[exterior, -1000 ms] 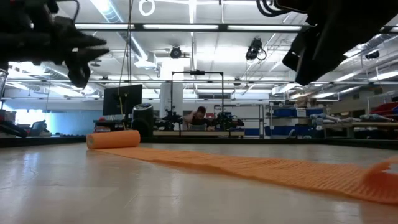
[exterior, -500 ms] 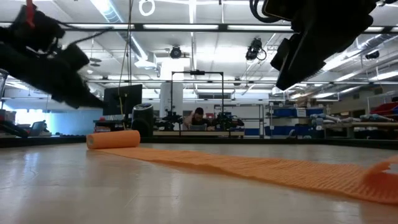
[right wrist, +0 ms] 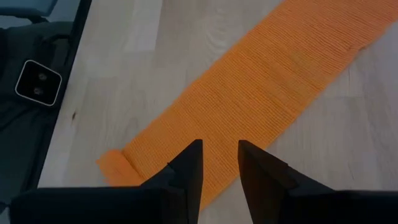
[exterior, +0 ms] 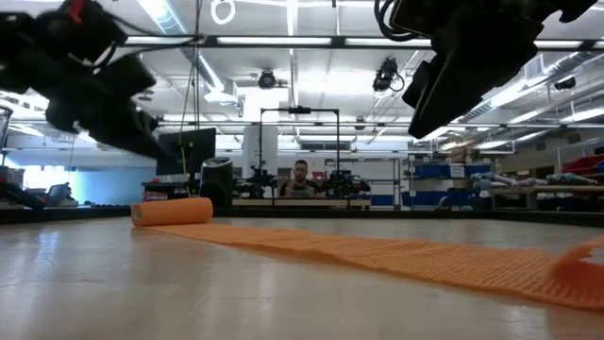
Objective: Roll bandage
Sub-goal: Roll the orange bandage
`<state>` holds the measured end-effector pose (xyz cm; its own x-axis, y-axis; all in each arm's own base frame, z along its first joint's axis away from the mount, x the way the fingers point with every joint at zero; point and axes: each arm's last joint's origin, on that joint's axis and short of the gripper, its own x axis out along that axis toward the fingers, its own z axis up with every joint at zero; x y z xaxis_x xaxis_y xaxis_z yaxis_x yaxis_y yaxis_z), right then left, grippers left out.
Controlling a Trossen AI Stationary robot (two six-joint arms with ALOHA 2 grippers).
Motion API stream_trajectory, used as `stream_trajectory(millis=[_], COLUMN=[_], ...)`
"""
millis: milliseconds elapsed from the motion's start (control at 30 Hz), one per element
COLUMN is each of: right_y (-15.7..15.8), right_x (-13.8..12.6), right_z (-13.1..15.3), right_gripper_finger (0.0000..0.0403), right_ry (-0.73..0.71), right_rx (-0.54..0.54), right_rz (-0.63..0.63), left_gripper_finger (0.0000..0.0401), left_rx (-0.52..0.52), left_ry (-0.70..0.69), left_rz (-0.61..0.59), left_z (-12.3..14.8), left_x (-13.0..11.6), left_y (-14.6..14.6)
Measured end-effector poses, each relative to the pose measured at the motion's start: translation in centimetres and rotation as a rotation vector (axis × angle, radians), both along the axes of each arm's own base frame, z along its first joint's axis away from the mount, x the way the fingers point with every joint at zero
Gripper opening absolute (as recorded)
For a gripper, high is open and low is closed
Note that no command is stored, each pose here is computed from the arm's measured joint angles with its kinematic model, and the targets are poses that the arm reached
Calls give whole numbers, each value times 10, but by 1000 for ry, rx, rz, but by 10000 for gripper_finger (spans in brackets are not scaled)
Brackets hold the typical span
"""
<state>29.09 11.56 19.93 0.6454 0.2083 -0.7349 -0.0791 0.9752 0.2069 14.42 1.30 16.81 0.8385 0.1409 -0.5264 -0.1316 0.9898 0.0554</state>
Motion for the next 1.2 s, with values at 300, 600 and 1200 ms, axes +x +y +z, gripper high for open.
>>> stream_trajectory(millis=[300,600,1200], right_y=[0,0,0], right_x=[-1,-2,-4], right_z=[-1,-2,-4], right_gripper_finger=[102,101,101], right_ry=[8,23,42], right_rx=[-3,-8,-41], right_rz=[0,1,32], left_gripper_finger=[125,128,129], left_rx=[-226,-693,-993], left_ry=[171,96,29], left_rz=[102,513,793], left_z=[14,4,-42], left_x=[13,10,-6], left_y=[-14,-32,-31])
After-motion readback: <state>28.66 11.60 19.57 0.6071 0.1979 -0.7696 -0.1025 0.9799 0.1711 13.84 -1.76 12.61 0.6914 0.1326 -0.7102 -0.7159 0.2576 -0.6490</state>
